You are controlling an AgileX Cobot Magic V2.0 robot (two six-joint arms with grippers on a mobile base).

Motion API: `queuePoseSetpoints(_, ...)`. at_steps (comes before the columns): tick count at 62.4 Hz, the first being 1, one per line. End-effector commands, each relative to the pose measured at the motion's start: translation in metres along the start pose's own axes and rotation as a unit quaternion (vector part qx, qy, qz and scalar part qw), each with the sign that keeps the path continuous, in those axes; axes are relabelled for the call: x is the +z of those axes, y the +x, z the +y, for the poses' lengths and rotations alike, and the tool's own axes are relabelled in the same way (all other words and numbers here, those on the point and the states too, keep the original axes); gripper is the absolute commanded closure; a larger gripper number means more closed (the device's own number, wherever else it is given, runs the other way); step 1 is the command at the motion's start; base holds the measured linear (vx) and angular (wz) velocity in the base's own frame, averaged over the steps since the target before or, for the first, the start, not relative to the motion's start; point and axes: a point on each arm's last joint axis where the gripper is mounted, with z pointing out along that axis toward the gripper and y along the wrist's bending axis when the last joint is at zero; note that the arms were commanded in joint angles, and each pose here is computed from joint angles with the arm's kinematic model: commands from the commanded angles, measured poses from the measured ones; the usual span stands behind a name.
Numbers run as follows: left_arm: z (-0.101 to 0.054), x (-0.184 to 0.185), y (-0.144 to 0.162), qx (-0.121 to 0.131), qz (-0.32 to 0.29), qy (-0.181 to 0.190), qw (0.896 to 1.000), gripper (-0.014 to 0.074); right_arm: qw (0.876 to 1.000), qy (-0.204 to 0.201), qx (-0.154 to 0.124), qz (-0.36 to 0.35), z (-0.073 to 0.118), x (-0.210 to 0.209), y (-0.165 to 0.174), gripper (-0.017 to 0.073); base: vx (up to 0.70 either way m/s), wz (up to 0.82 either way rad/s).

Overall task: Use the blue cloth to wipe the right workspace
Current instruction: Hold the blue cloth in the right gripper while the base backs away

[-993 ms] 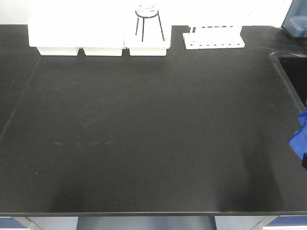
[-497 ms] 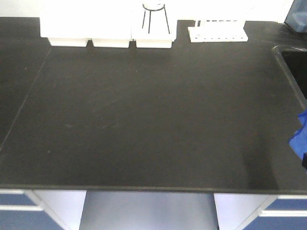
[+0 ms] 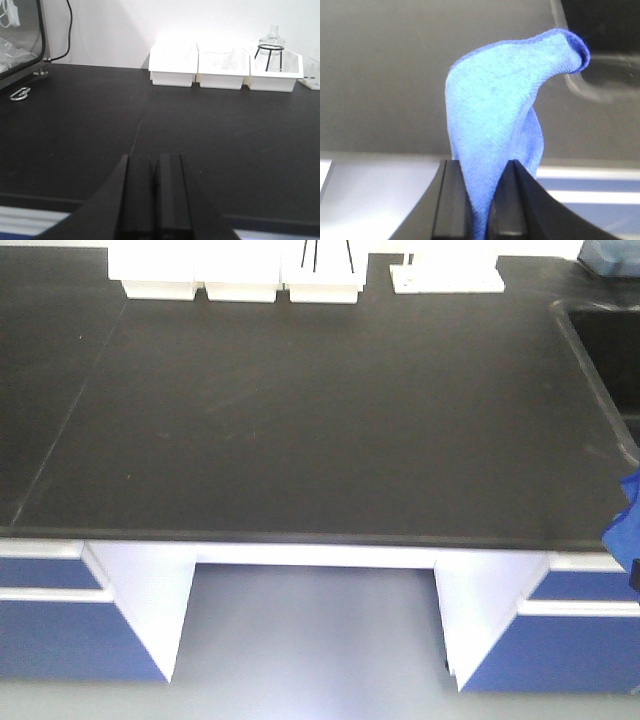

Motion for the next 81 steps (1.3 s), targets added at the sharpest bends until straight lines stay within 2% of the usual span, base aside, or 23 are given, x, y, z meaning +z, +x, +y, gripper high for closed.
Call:
queuePoseSetpoints(1, -0.0012, 0.0005, 0.0023, -0.004, -0.032, 0.009, 0.999, 0.0599, 0.999, 0.002, -0.007, -0.048, -0.0005, -0.0045, -0.0137, 0.0562, -0.29, -0.02)
queuePoseSetpoints(81, -0.0012, 0.0005, 0.0023, -0.004, -0.032, 0.009, 0.999, 0.0599, 0.999, 0.002, -0.007, -0.043, -0.0005, -0.0044, -0.0127, 0.0562, -0.32, -0.03)
